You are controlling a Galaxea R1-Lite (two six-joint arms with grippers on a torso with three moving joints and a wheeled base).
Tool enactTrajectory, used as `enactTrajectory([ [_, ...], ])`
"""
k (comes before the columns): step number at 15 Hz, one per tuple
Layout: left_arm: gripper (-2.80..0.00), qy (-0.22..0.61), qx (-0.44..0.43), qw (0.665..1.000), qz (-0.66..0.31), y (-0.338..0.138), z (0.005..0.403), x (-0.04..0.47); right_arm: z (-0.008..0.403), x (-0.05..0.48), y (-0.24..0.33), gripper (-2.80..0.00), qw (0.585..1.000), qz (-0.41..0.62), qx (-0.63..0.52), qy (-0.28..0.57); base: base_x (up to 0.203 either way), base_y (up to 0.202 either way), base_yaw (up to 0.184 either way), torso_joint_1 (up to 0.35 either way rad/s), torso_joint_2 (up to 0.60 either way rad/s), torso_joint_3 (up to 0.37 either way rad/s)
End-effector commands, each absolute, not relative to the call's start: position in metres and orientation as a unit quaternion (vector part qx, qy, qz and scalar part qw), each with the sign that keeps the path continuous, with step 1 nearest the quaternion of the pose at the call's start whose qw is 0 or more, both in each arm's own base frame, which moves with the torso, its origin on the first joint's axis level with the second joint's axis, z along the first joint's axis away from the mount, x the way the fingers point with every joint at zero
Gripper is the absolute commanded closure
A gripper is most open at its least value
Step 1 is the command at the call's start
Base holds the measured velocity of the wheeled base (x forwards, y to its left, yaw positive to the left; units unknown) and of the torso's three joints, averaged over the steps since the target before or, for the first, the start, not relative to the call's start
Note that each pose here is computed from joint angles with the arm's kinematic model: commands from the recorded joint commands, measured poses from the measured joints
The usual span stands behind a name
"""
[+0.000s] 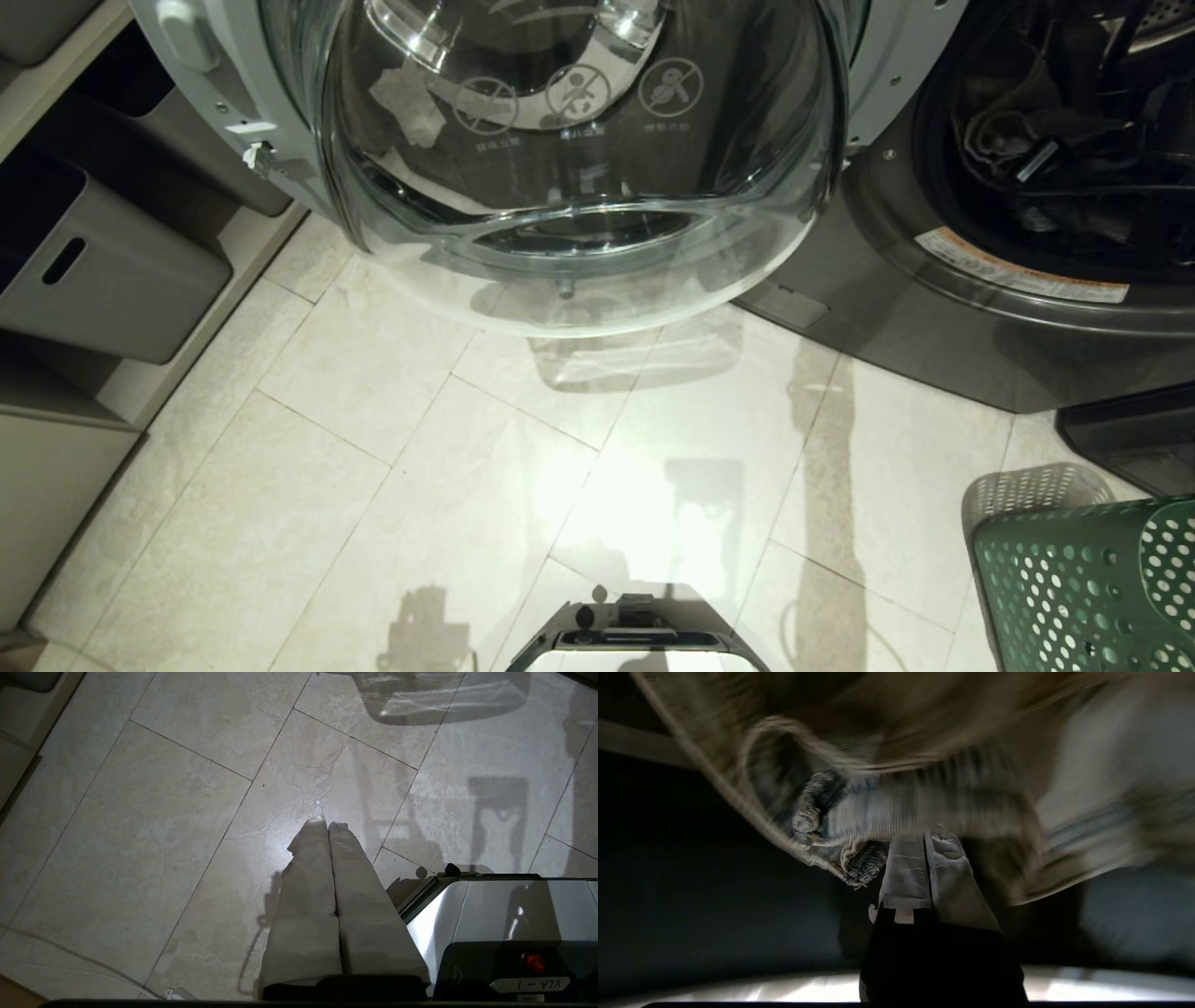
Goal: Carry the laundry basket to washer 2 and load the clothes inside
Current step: Place the clothes into the washing machine
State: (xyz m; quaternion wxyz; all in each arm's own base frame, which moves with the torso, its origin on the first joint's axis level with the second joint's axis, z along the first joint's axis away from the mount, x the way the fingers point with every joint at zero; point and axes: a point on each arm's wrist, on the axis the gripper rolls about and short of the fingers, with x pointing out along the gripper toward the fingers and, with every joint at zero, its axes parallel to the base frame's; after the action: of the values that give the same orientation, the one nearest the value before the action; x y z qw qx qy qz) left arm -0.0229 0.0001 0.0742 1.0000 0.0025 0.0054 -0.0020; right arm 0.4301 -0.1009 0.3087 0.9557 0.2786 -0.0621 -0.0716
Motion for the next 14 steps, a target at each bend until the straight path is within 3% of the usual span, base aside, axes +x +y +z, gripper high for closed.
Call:
enactTrajectory([
  [1, 0.00, 0.005, 0.002, 1.000, -0.002, 0.000, 0.074, -0.023, 0.306, 0.438, -0.105, 0.00, 0.953, -0.099, 0.270, -0.094, 0.000, 0.000, 0.000, 0.000, 0.00, 0.000],
  [4, 0.00, 0.005, 0.002, 1.000, -0.002, 0.000, 0.074, -0.023, 0.325, 0.426, -0.112, 0.00, 0.951, -0.117, 0.252, -0.135, 0.000, 0.000, 0.000, 0.000, 0.00, 0.000],
  [9, 0.00, 0.005, 0.002, 1.000, -0.002, 0.000, 0.074, -0.023, 0.360, 0.410, -0.112, 0.00, 0.945, -0.125, 0.074, -0.293, 0.000, 0.000, 0.000, 0.000, 0.00, 0.000],
  [14, 0.00, 0.005, 0.002, 1.000, -0.002, 0.000, 0.074, -0.023, 0.351, 0.389, -0.109, 0.00, 0.955, -0.128, 0.101, -0.247, 0.000, 0.000, 0.000, 0.000, 0.00, 0.000],
])
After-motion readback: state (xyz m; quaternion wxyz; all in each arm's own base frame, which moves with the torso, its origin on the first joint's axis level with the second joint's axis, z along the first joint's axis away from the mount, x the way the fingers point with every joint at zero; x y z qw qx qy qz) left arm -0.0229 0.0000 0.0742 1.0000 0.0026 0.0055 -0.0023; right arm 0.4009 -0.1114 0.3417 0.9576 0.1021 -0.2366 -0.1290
